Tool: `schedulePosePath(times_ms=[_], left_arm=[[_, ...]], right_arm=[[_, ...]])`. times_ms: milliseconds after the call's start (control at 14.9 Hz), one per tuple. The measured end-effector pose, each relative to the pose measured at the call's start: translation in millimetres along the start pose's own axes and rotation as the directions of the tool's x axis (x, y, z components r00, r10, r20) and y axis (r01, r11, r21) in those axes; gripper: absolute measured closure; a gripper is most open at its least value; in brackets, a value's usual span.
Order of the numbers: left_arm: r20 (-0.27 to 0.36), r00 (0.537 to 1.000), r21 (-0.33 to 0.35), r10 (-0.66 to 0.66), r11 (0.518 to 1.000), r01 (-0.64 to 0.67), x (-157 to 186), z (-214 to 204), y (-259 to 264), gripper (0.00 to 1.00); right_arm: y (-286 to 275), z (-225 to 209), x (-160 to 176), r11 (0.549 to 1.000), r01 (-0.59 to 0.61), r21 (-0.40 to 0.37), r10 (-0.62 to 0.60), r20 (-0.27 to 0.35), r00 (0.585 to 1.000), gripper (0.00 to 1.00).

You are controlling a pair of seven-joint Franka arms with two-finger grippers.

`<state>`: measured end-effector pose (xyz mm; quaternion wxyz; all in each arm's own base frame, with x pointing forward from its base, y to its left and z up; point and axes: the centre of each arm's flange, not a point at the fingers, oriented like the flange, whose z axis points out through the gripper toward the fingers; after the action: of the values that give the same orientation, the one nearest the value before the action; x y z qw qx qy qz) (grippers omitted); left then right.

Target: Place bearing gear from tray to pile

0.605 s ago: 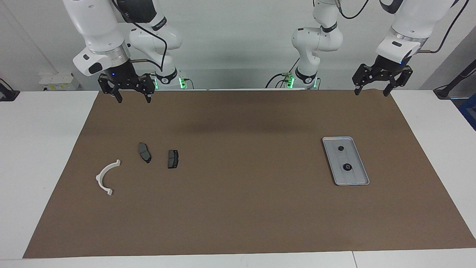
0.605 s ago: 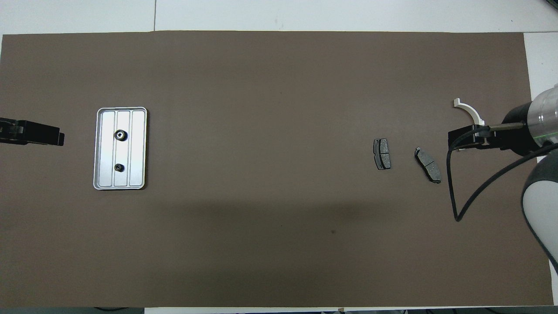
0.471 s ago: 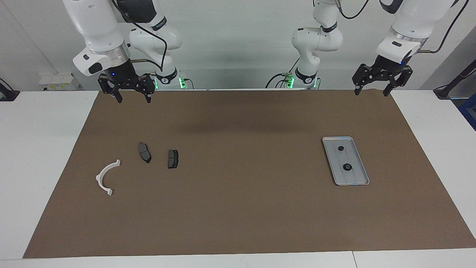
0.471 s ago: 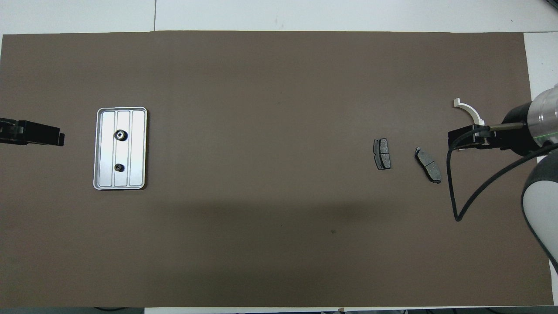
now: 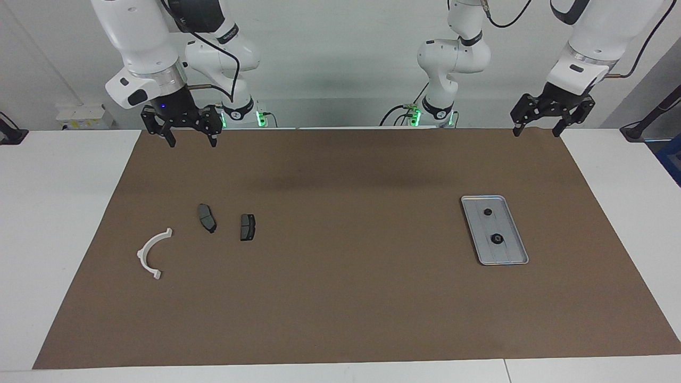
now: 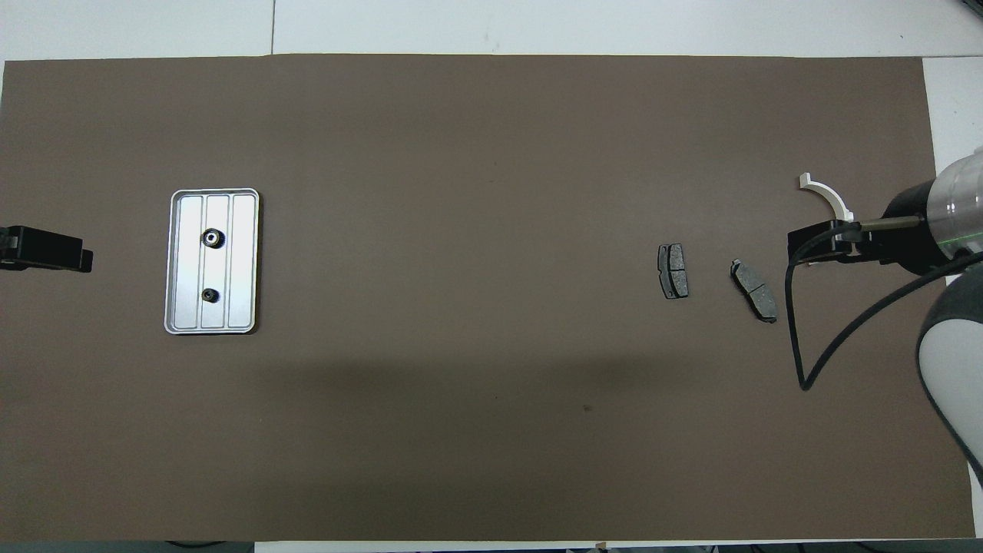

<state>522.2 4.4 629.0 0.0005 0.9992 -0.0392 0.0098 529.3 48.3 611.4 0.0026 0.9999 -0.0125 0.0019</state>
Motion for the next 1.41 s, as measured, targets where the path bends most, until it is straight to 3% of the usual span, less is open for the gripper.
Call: schedulePosePath(times_ms=[202, 605, 942, 1412], left_arm=[[-0.053, 0.998, -0.006, -0.020, 1.000, 0.020, -13, 41, -21, 0.00], [-0.022, 1.000, -0.005, -0.004, 1.000, 0.004, -23, 135, -38, 0.00], [-0.007, 0.999, 0.007, 0.033, 0.999, -0.033, -4, 202, -21, 0.00], [-0.009, 0.999, 0.018, 0.043, 0.999, -0.043, 8, 250, -18, 0.01]], right_arm=[[0, 0, 0, 1.000, 0.000, 0.000, 0.000, 0.000, 1.000, 0.00], [0, 0, 0, 1.000, 0.001, 0.000, -0.001, 0.000, 1.000, 0.00], [0, 0, 0, 1.000, 0.001, 0.000, -0.001, 0.000, 1.000, 0.00], [-2, -1, 0, 1.000, 0.003, 0.000, -0.003, -0.001, 1.000, 0.00]])
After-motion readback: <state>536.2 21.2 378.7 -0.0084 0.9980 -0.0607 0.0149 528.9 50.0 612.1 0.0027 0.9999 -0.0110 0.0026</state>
